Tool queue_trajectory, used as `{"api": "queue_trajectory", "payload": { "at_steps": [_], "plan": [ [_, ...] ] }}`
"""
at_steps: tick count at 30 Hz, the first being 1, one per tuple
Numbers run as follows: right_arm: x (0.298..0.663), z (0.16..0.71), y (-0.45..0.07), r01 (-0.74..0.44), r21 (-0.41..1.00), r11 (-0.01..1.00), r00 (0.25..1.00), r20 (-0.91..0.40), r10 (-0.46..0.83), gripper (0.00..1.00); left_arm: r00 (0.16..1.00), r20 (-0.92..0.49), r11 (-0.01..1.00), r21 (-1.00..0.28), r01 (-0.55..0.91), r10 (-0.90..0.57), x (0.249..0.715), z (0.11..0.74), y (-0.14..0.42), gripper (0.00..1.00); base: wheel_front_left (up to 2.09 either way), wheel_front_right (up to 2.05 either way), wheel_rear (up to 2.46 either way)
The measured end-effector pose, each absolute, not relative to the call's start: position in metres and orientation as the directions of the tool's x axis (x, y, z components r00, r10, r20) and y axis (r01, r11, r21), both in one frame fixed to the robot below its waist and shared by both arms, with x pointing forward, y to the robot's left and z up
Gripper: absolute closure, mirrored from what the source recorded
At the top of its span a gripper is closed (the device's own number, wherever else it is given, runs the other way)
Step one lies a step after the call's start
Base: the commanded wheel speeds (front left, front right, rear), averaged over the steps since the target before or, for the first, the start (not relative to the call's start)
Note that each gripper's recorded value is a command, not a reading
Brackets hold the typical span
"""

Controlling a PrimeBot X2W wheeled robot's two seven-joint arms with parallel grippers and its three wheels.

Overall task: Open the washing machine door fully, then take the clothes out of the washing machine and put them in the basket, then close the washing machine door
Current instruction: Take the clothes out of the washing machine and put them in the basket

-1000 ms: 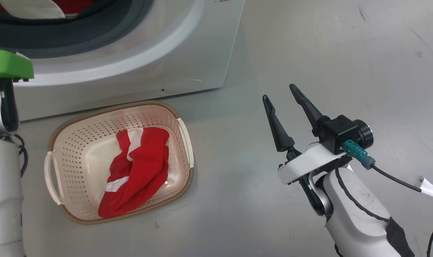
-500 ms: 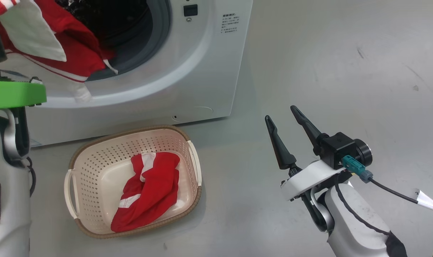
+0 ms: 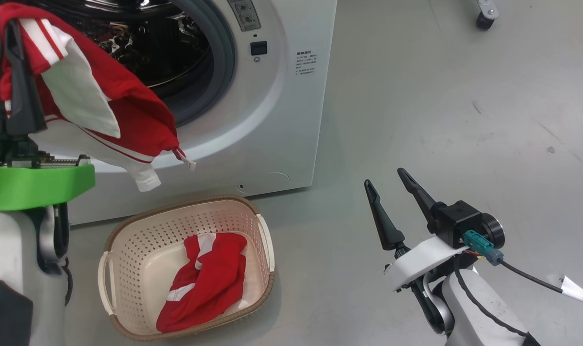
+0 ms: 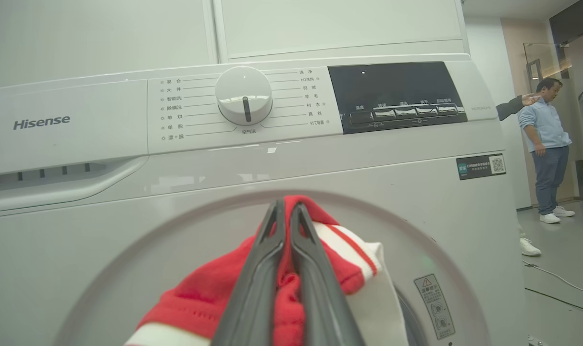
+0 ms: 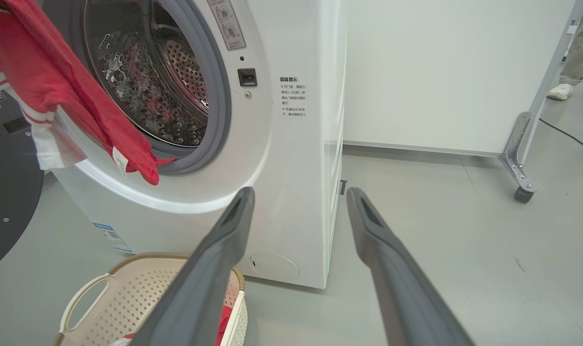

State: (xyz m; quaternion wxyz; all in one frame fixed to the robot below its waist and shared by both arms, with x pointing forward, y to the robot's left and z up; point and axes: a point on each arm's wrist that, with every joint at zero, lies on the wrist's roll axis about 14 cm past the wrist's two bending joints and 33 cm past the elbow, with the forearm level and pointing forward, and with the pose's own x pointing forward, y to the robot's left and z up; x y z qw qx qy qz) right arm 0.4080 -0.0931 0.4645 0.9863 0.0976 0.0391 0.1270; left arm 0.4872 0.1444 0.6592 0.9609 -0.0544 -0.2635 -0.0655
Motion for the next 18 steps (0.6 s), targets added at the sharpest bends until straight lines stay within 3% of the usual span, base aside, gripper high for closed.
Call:
{"api": "queue_trajectory", "payload": {
  "at_steps": [18],
  "plan": [
    [0.397,0.466,-0.106,-0.199,0.206,0.958,0.975,-0.052,0.214,0.0,0.85,0.521,0.987,-0.08,0.142,-0.08,0.449,0.657,0.147,1.0,0.0,0.0,0.0]
  ]
}}
